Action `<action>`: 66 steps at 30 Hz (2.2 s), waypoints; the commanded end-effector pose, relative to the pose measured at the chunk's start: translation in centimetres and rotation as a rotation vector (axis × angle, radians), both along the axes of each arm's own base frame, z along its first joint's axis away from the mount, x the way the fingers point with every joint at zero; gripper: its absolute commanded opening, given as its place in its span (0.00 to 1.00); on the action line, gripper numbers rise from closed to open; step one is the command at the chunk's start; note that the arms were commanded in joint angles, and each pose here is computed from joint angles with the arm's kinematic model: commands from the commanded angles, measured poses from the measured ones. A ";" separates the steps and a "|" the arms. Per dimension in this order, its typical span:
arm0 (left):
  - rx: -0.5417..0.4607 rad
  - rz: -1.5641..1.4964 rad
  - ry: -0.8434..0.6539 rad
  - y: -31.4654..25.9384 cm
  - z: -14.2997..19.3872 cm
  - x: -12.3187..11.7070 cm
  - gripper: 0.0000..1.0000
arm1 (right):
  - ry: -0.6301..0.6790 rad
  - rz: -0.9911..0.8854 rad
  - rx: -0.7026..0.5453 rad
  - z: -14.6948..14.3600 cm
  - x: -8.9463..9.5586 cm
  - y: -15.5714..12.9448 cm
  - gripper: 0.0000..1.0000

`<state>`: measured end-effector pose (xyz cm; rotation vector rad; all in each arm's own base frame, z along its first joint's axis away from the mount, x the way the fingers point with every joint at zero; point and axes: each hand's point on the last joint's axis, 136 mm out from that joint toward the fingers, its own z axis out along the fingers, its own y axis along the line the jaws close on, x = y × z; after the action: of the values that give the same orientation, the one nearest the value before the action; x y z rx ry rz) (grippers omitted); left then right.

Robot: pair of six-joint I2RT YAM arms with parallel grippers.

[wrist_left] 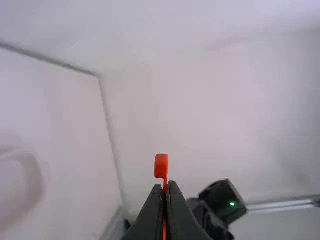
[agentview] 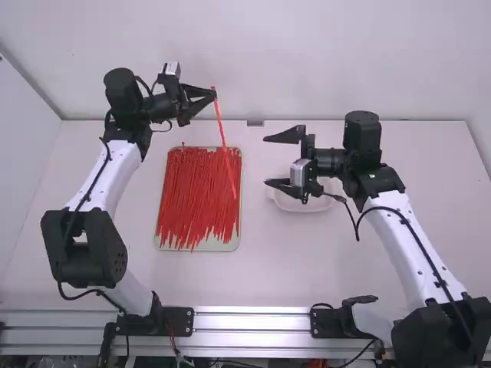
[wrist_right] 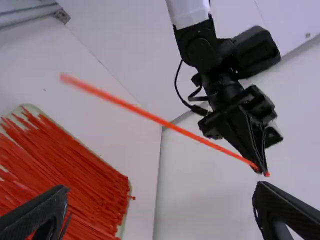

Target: Fasten the cable tie

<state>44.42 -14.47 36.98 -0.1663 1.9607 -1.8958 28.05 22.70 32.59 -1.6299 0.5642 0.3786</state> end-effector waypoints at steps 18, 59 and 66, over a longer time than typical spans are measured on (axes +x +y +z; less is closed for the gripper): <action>-0.036 -0.150 0.306 -4.5 -1.9 -2.8 0.02 | -0.244 0.357 0.136 3.0 -6.5 2.5 0.94; 0.067 -0.151 0.038 -7.7 -2.4 -3.0 0.02 | -0.140 0.359 0.142 3.5 -6.4 2.0 0.00; 0.143 -0.167 -0.301 -7.6 -1.5 -3.1 0.02 | 0.244 0.336 0.115 6.0 -6.0 2.2 0.00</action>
<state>41.70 -21.85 34.68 0.1165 2.0301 -1.8422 22.28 25.01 37.26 -1.5960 0.2065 0.6104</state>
